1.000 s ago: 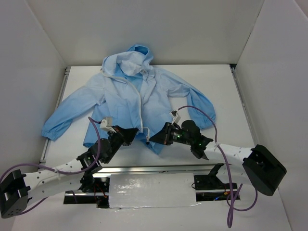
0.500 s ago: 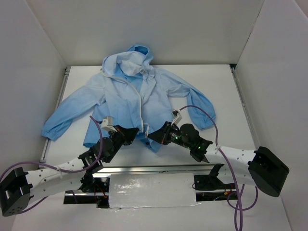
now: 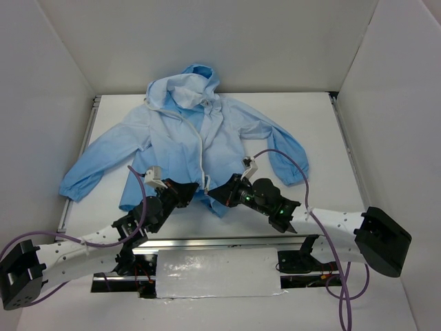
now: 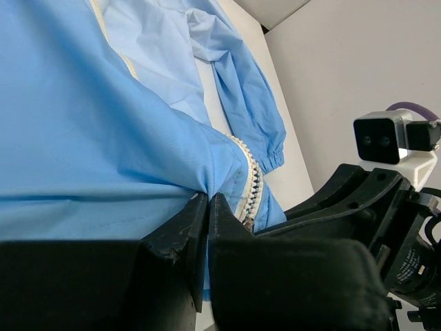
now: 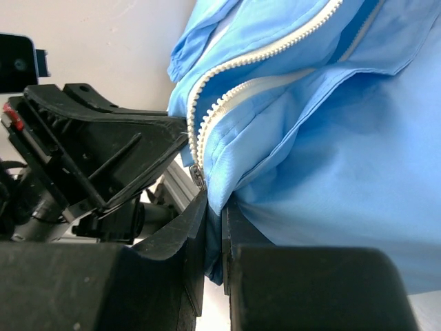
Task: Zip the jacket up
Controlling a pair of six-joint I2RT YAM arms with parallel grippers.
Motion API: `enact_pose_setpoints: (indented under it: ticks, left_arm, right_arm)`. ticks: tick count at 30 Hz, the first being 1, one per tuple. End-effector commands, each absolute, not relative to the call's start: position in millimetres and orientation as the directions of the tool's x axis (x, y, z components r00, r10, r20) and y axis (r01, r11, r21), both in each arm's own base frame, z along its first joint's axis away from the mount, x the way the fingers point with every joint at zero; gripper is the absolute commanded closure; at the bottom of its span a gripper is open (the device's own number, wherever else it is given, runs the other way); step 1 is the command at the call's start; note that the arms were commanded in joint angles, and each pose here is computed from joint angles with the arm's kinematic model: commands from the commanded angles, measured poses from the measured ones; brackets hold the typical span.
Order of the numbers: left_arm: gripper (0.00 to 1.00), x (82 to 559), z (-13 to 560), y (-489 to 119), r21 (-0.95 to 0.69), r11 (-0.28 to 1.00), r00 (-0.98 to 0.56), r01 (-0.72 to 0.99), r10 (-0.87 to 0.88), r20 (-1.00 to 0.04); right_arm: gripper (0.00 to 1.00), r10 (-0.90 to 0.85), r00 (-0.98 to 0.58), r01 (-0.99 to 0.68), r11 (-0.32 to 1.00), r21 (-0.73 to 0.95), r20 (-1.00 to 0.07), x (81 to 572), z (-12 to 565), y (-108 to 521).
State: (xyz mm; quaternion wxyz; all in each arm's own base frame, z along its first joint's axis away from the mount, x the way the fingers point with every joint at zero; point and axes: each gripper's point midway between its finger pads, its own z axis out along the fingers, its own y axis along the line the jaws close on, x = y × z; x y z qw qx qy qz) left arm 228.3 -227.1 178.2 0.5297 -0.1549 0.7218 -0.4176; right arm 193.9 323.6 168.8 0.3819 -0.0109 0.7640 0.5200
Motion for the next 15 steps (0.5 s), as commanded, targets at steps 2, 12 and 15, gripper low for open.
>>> enact_pose_setpoints:
  ticks: [2, 12, 15]
  left_arm:
    - [1.00, 234.3, 211.7, -230.0, -0.807, 0.539, -0.350, 0.239, -0.728, -0.590]
    - [1.00, 234.8, 215.7, -223.5, -0.808, 0.543, -0.330, 0.229, -0.737, -0.590]
    - [1.00, 234.5, 214.8, -224.5, -0.807, 0.544, -0.335, 0.230, -0.734, -0.591]
  right_arm:
    - [1.00, 0.424, -0.652, -0.454, 0.446, 0.771, -0.629, 204.2, 193.7, 331.3]
    - [1.00, 0.436, -0.640, -0.429, 0.480, 0.765, -0.633, 205.9, 186.5, 329.5]
    - [1.00, 0.437, -0.637, -0.434, 0.477, 0.764, -0.635, 205.8, 188.3, 330.8]
